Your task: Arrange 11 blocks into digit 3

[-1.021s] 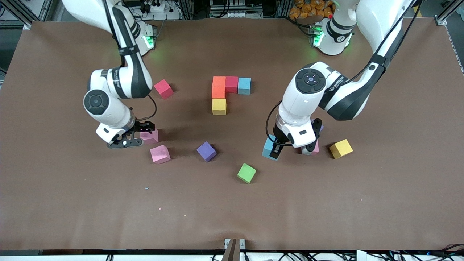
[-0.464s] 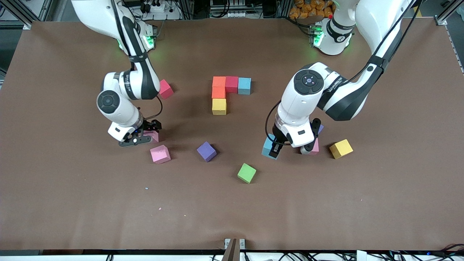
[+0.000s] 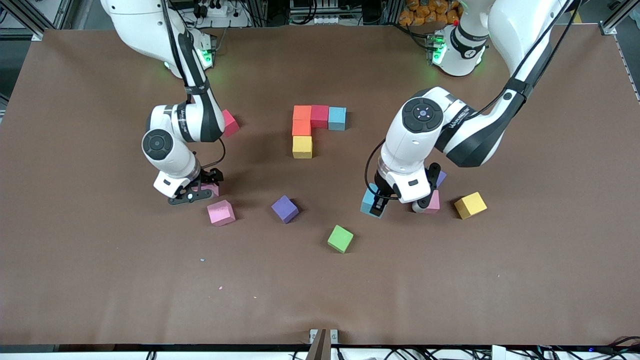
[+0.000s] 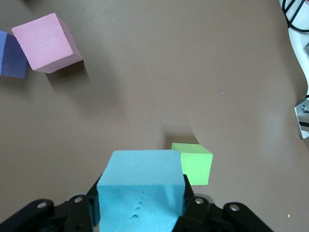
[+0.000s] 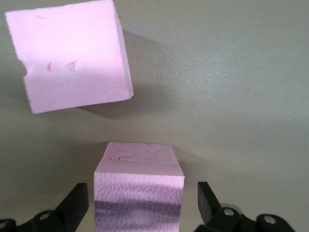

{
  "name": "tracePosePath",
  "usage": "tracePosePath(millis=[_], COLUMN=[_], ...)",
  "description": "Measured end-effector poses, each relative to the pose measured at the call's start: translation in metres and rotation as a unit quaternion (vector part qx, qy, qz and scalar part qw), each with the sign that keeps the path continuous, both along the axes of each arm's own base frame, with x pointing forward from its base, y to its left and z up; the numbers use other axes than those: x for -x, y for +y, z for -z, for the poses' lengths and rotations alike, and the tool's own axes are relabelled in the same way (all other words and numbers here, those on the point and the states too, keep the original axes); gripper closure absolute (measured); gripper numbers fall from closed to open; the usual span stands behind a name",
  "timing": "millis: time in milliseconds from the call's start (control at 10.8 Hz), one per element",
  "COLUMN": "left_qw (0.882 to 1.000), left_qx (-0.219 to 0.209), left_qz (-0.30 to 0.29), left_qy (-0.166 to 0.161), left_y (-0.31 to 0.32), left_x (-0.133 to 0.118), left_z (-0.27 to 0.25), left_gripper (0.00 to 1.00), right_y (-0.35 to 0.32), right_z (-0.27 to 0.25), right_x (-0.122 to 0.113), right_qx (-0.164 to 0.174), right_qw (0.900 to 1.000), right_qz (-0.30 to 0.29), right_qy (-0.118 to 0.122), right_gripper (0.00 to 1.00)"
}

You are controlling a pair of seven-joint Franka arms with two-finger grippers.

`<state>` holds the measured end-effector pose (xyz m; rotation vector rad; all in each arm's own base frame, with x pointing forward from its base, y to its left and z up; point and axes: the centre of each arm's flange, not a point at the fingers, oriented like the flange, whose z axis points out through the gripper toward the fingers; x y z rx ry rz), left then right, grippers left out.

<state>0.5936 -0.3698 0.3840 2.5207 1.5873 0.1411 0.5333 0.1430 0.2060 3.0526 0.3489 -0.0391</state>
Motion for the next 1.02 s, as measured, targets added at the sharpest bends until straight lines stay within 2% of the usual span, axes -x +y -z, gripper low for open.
tracePosePath(millis=[93,279,464,557,836,1021], left_qw=[1.000,1.000,1.000,1.000,1.000,1.000], left_qx=[0.000,0.000,-0.001,-0.002,-0.002,-0.003], left_qz=[0.000,0.000,0.001,0.001,0.002,0.000], left_qy=[0.000,0.001,0.002,0.004,0.007,0.009], left_y=[0.000,0.000,-0.001,-0.001,-0.001,-0.001], left_x=[0.000,0.000,0.001,0.001,0.001,0.002], left_z=[0.000,0.001,0.002,0.004,0.006,0.009], left_gripper=[0.39,0.39,0.39,0.39,0.39,0.39], right_y=[-0.003,-0.005,0.008,0.020,0.078,0.127], right_z=[0.005,0.012,0.011,0.007,-0.014,-0.030], right_x=[0.002,0.005,0.007,0.006,0.006,0.011], right_qx=[0.003,0.008,0.005,0.000,-0.011,-0.024], right_qw=[1.000,1.000,1.000,1.000,0.999,0.998], right_qz=[0.000,-0.001,-0.010,-0.007,0.030,0.056], right_qy=[-0.008,-0.010,-0.008,-0.006,0.002,-0.004], right_gripper=[0.00,0.09,0.34,0.41,0.42,0.42])
